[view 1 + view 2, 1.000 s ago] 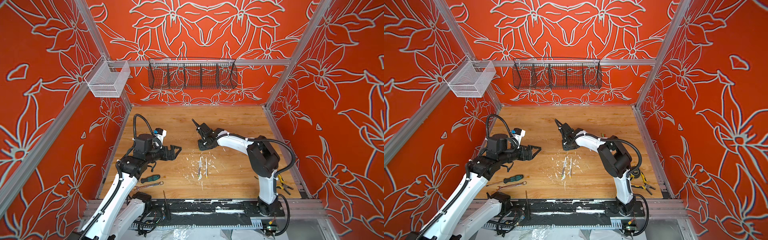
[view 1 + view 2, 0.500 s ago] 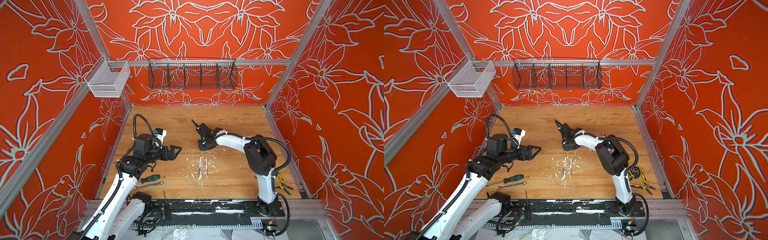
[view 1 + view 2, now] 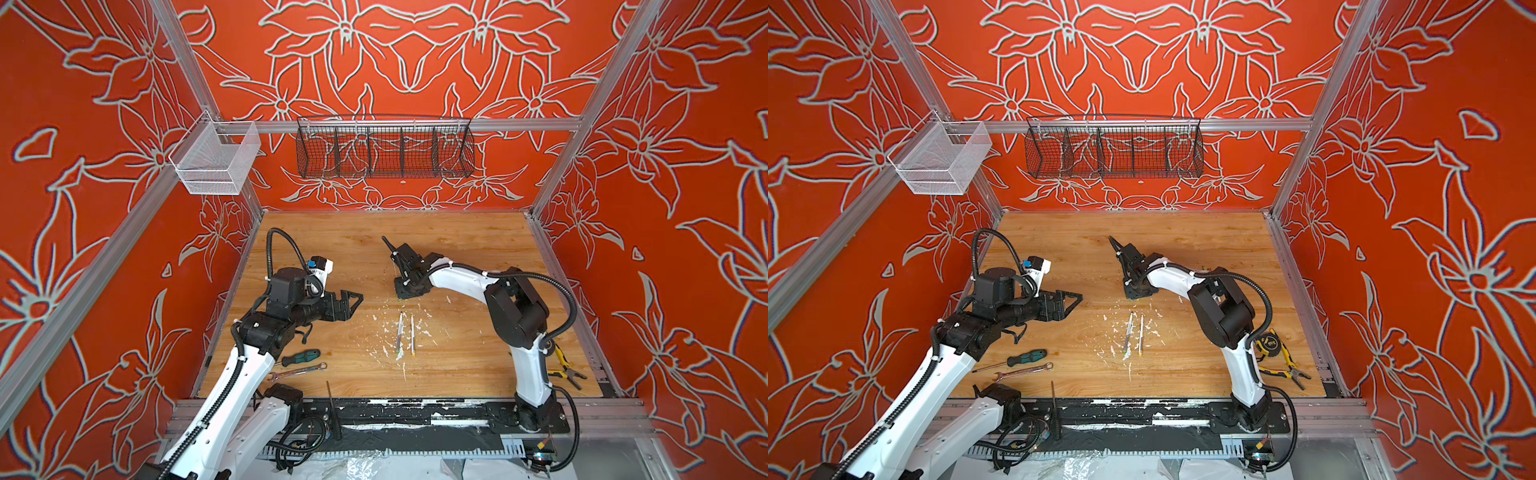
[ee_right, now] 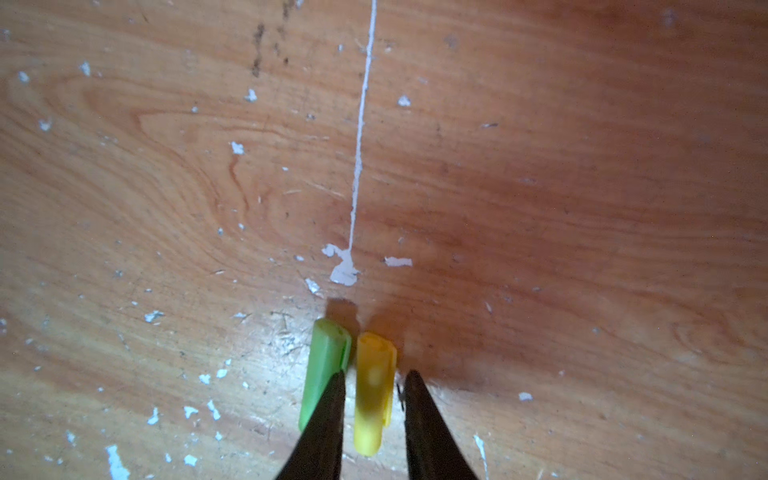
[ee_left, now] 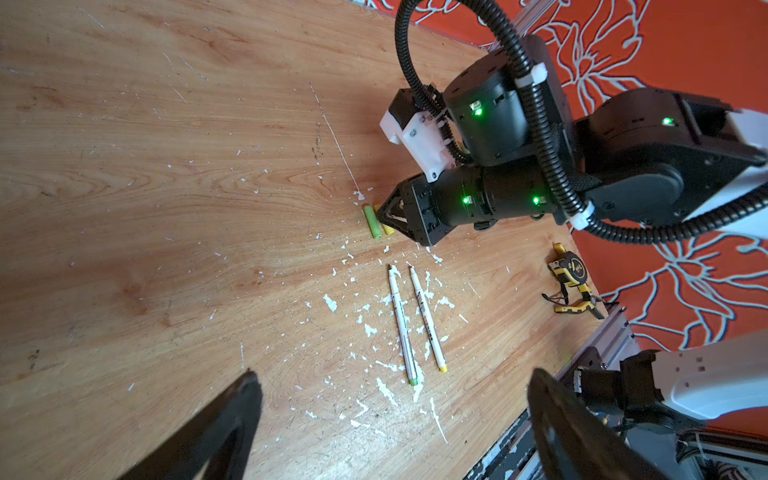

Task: Insert the pens into the pen caps
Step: 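Grasp the yellow cap with the right gripper and lift it, then bring the yellow cap toward the left gripper while the left gripper moves to meet it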

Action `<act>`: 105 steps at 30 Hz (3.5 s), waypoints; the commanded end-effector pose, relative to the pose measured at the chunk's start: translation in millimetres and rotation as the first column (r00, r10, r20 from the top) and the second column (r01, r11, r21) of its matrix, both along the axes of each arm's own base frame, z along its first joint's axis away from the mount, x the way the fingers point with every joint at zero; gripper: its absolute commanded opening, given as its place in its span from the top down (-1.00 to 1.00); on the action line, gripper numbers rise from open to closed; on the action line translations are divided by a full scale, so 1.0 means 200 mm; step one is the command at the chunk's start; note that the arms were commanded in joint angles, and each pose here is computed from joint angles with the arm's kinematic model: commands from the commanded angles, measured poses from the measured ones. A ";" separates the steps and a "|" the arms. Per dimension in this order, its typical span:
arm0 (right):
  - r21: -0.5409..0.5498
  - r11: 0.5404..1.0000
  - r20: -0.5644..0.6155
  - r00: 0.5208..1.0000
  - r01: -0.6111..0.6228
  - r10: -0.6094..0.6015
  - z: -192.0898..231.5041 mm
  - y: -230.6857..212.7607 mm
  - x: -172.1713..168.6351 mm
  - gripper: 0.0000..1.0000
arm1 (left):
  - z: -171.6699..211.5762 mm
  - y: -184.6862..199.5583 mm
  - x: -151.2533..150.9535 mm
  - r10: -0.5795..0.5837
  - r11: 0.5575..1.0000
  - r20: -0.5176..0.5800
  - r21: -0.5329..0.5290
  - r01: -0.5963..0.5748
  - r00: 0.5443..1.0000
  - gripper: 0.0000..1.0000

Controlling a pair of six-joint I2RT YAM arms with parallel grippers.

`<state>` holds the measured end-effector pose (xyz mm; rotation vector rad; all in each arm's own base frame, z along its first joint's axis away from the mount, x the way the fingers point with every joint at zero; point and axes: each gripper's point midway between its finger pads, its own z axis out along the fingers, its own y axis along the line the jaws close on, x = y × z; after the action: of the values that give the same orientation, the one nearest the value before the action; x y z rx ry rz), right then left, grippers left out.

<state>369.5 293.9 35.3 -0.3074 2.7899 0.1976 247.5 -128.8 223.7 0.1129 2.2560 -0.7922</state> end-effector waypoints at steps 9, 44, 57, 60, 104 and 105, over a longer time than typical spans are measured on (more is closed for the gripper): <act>-0.078 0.997 -0.023 1.000 -0.014 0.012 -0.05 -0.03 0.03 0.48 | 0.04 -0.01 -0.01 -0.017 1.000 0.026 0.001 0.016 1.000 -0.94; -0.141 0.988 -0.076 0.996 -0.067 0.056 -0.11 -0.10 -0.12 0.54 | 0.05 -0.02 -0.01 -0.027 1.000 0.027 -0.013 0.027 0.999 -0.94; -0.133 0.987 -0.063 0.995 -0.090 0.082 -0.05 -0.13 -0.16 0.73 | 0.05 -0.08 0.01 -0.051 0.994 0.004 -0.097 0.051 0.999 -0.94; -0.107 0.989 -0.059 0.993 -0.105 0.099 -0.02 -0.13 -0.18 0.75 | 0.04 -0.10 0.02 -0.051 0.989 -0.010 -0.139 0.049 0.999 -0.94; 0.620 0.493 0.438 0.791 -0.610 0.427 0.96 0.31 -0.73 0.78 | 0.07 -0.42 0.02 -0.305 0.845 0.096 -0.432 0.315 0.948 0.14; 0.624 0.488 0.442 0.791 -0.610 0.422 0.96 0.31 -0.73 0.78 | 0.08 -0.43 0.01 -0.314 0.840 0.099 -0.435 0.325 0.944 0.19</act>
<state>233.0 352.2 213.2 -0.8629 2.1003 1.2608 255.7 -208.3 217.8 0.2038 2.0831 -1.4031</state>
